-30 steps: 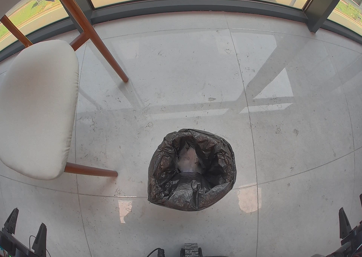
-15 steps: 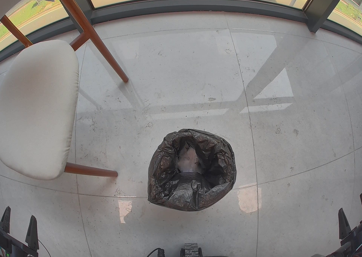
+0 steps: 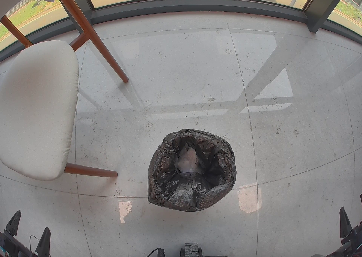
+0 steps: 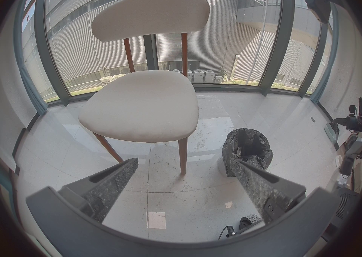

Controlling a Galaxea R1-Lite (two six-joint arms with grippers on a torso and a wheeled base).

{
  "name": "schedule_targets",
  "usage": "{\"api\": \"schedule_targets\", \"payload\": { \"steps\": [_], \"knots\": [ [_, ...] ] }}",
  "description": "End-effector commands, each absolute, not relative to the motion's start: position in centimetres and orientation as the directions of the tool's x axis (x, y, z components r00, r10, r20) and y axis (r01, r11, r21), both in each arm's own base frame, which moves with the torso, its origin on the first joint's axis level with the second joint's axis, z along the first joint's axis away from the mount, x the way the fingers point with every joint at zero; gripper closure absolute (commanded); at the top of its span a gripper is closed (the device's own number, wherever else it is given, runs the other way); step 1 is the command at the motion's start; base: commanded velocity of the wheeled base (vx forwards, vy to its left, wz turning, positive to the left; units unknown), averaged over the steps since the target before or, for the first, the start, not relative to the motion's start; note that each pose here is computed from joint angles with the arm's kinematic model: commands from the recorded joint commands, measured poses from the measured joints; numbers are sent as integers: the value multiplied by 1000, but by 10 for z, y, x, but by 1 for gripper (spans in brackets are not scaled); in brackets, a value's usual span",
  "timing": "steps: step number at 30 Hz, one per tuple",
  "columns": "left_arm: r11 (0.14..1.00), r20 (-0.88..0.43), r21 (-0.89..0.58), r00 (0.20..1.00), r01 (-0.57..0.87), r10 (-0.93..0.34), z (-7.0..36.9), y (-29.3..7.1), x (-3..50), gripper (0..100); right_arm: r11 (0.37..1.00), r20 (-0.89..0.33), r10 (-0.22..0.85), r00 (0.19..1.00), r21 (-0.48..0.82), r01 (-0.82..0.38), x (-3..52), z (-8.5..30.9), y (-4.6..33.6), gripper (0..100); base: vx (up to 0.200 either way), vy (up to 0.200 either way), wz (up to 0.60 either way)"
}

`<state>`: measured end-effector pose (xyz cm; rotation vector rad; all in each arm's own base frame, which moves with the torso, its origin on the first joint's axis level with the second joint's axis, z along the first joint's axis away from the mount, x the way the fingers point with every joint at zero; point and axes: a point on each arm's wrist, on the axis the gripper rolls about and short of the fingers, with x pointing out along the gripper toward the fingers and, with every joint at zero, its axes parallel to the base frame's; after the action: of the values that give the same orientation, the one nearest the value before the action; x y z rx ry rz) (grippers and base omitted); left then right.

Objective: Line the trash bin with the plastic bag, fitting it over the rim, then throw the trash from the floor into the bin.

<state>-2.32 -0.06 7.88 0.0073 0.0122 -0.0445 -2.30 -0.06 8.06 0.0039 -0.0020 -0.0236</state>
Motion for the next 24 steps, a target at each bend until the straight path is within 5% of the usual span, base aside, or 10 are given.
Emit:
{"api": "schedule_targets", "payload": {
  "steps": [1, 24],
  "knots": [
    [999, -9, 1, 999, 38, -38, 76, 0, -23, 0, 1000, -5, -23, 1000, 1, 23, -23, 75, -1, 0, 0, 0, 0],
    [999, -9, 0, 999, 35, -35, 76, 0, -23, 0, 1000, -5, -17, 1000, -11, 17, -23, 75, 0, 0, 0, 0, 0]
  ]
}}
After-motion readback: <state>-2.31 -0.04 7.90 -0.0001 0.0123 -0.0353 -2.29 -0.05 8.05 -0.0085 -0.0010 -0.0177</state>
